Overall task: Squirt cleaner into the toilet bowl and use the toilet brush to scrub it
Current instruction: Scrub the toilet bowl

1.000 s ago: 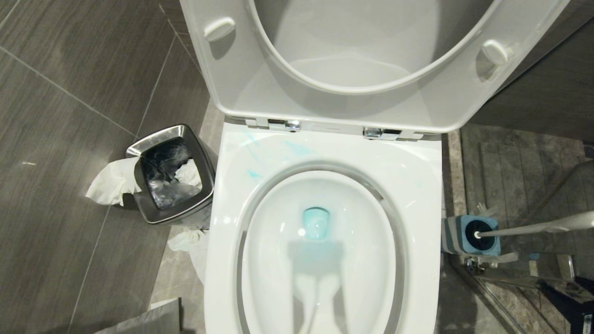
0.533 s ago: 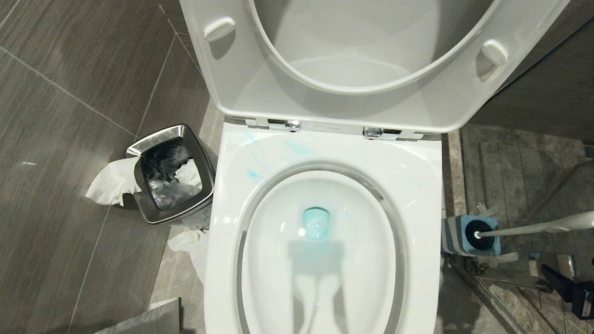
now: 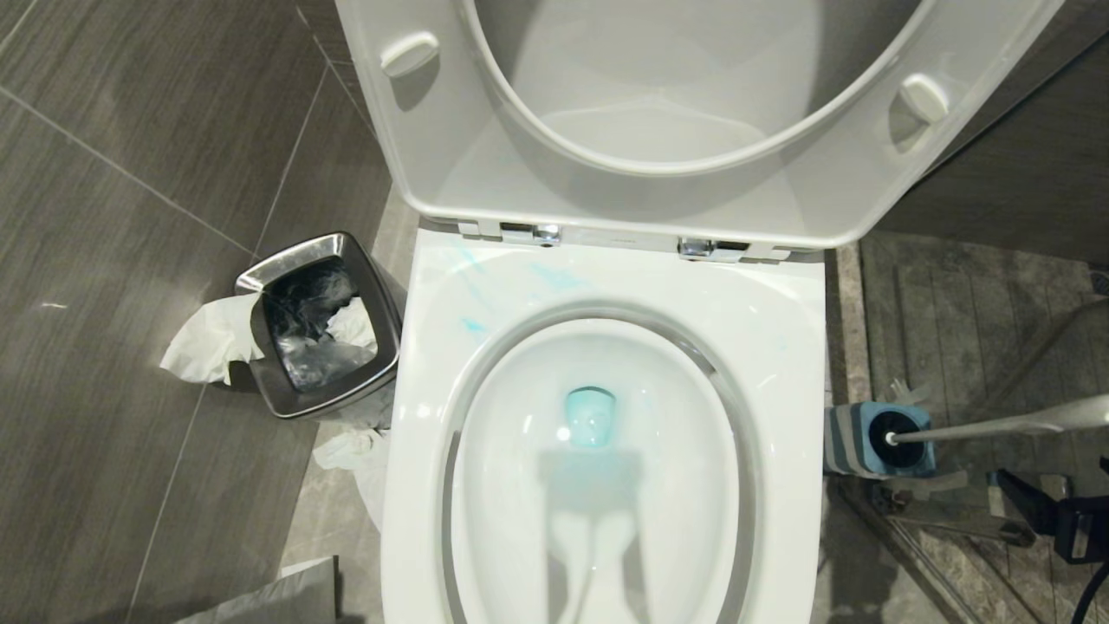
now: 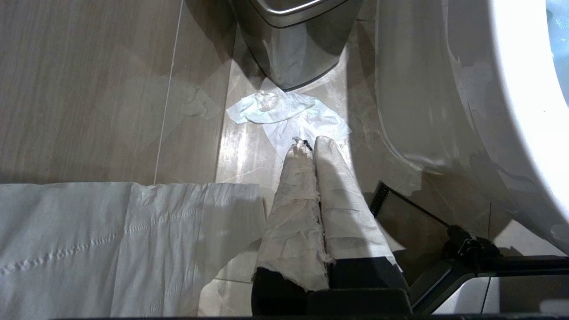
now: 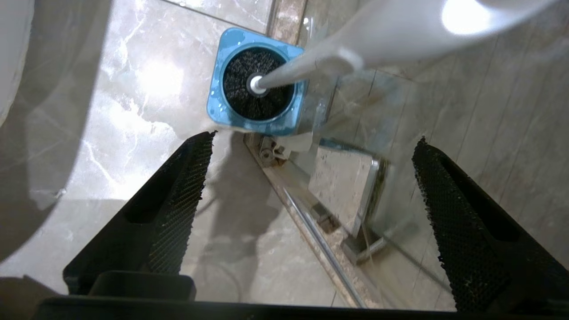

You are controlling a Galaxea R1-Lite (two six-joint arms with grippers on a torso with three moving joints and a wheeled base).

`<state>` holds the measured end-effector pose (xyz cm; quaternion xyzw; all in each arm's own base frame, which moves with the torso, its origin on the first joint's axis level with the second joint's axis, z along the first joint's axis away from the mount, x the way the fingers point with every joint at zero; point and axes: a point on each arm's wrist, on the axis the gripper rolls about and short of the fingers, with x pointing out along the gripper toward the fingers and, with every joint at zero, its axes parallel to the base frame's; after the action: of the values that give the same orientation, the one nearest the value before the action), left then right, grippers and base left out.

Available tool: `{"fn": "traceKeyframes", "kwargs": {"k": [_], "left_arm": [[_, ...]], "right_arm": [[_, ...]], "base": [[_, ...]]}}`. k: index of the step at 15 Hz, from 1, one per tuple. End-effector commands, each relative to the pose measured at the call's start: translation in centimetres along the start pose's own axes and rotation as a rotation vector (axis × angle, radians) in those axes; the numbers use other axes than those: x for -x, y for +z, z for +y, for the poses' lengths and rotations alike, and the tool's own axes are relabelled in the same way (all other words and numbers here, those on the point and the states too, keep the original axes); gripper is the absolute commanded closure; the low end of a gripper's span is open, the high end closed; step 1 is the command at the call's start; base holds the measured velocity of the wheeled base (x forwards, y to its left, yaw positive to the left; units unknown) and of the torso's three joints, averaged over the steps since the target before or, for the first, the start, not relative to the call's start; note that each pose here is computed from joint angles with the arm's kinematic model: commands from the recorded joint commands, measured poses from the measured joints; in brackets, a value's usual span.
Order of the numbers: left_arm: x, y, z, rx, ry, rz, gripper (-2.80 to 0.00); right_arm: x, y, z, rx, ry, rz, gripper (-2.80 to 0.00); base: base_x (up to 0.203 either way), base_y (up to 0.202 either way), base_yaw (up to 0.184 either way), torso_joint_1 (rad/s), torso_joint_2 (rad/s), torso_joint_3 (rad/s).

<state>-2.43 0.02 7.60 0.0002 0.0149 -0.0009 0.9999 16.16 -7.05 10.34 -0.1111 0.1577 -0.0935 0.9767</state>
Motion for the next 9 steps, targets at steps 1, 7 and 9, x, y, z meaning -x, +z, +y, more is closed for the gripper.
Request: {"fn": "traceKeyframes", "kwargs": {"k": [1, 7, 9], "left_arm": [[0.0, 0.0, 0.0, 0.000, 0.000, 0.000, 0.00], [0.0, 0.0, 0.0, 0.000, 0.000, 0.001, 0.00], [0.0, 0.0, 0.0, 0.000, 0.000, 0.001, 0.00]], "right_arm": [[-1.2, -0.1, -0.2, 0.003, 0.002, 0.000, -2.80], [-2.6, -0.3, -0.4, -0.001, 0.007, 0.006, -2.80], [-3.3, 0.0, -0.5, 0.002, 0.008, -0.005, -2.80]], "base": [[0.000, 0.000, 0.000, 0.000, 0.00, 0.000], [0.000, 0.000, 0.000, 0.000, 0.00, 0.000], [0.000, 0.000, 0.000, 0.000, 0.00, 0.000]]}}
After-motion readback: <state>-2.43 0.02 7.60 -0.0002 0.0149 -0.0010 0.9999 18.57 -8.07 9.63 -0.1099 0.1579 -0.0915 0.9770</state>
